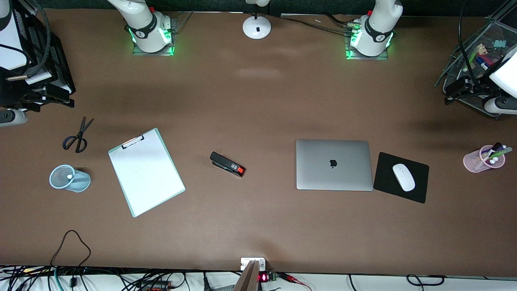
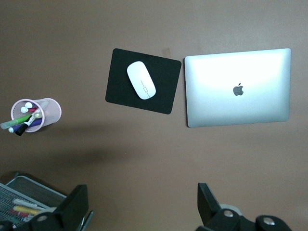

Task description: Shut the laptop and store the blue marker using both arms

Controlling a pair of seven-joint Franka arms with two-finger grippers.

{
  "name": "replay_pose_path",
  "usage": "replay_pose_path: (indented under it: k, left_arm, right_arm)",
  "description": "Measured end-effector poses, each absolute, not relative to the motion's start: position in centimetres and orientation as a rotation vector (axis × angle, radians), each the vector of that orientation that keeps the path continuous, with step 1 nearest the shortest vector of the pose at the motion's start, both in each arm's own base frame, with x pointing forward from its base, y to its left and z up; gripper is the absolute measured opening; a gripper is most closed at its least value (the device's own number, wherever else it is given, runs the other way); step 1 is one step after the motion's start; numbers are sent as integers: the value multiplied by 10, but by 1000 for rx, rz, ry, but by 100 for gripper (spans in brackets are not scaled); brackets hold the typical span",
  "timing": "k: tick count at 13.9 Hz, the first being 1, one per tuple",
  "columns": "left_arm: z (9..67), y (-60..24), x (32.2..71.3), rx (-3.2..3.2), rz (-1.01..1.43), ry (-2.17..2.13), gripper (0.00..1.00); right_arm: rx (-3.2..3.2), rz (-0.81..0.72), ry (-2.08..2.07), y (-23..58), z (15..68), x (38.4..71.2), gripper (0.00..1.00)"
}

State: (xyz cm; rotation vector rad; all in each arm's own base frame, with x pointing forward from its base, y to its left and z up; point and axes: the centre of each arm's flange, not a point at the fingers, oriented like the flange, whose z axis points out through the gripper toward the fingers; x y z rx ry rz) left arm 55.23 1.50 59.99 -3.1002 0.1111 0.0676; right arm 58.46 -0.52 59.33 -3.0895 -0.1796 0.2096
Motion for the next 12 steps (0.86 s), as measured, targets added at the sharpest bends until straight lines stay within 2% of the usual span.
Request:
replay_pose_path:
  k: [8, 12]
  left_arm:
    - [600, 15, 552, -3100, 68, 110, 100]
    - [600, 15, 552, -3100, 68, 110, 100]
  right_arm:
    - [-3108, 71, -160, -5, 603, 564, 100]
    - [-3110, 55, -145, -11, 609, 560, 100]
